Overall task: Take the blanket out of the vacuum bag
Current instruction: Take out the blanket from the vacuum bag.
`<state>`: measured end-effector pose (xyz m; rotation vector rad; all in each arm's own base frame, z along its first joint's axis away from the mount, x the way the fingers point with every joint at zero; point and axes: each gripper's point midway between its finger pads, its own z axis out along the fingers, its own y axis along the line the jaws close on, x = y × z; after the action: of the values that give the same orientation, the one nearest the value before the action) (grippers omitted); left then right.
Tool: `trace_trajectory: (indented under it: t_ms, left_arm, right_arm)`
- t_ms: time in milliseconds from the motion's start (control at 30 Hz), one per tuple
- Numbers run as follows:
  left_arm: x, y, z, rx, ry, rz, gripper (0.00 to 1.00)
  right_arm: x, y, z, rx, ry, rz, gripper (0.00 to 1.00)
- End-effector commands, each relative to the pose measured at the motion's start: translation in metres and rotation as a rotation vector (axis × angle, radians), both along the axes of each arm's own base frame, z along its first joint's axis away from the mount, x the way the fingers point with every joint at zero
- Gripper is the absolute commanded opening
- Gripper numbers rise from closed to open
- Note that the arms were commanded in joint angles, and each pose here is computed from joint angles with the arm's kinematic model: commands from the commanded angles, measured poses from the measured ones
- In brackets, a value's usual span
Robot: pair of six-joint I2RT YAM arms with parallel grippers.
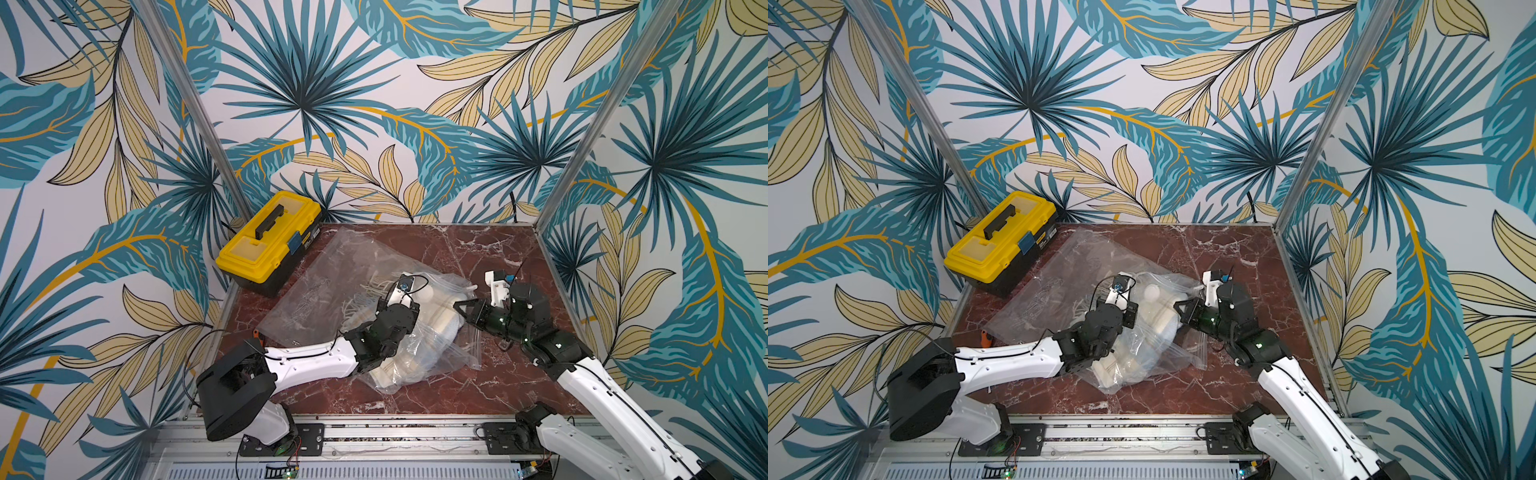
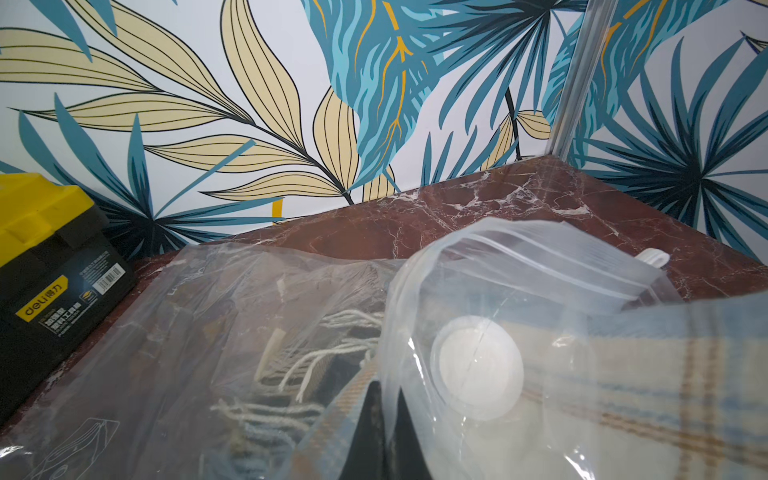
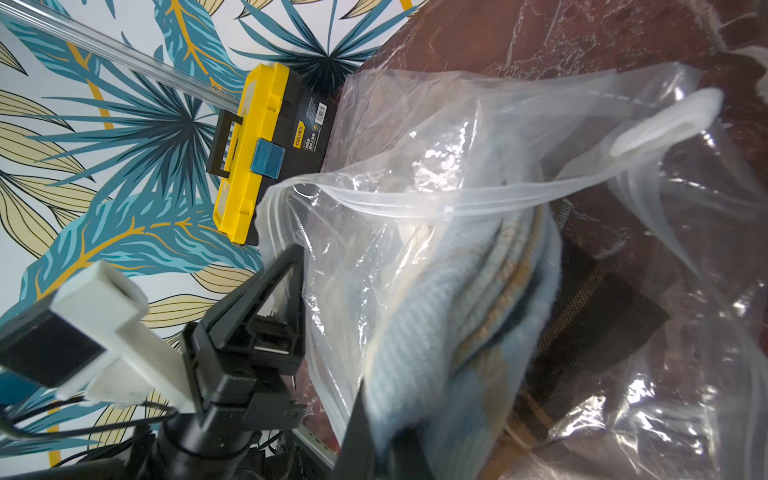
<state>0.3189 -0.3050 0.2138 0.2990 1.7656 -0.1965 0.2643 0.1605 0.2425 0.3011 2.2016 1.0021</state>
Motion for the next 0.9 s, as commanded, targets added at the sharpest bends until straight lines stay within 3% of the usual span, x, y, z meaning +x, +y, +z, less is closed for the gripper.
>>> trace_trajectory:
  t_ms: [0, 233, 367, 500, 700, 867]
  left_arm:
    - [0.001, 0.002, 0.003, -0.014, 0.005, 0.008, 0.0]
    - [-0.007, 0.0, -0.012, -0.038, 0.033, -0.043, 0.0]
    - [-0.013, -0.011, -0.019, -0.058, 0.049, -0.112, 0.0]
    - [-0.013, -0.02, -0.026, -0.057, 0.065, -0.143, 0.0]
    - [-0.013, -0.025, -0.034, -0.044, 0.083, -0.158, 0.0]
    - [-0.012, -0.028, -0.039, -0.04, 0.092, -0.158, 0.0]
  right_arm:
    - [0.002, -0.015, 0.036, -0.081, -0.117, -0.037, 0.0]
    - [0.023, -0.033, 0.069, -0.227, -0.241, -0.109, 0.0]
    - [0.038, -0.033, 0.103, -0.203, -0.361, -0.152, 0.0]
    - [0.049, -0.033, 0.129, -0.233, -0.398, -0.163, 0.0]
    - [0.042, -0.051, 0.156, -0.331, -0.438, -0.2, 0.0]
    - [0.034, -0.051, 0.175, -0.272, -0.475, -0.203, 0.0]
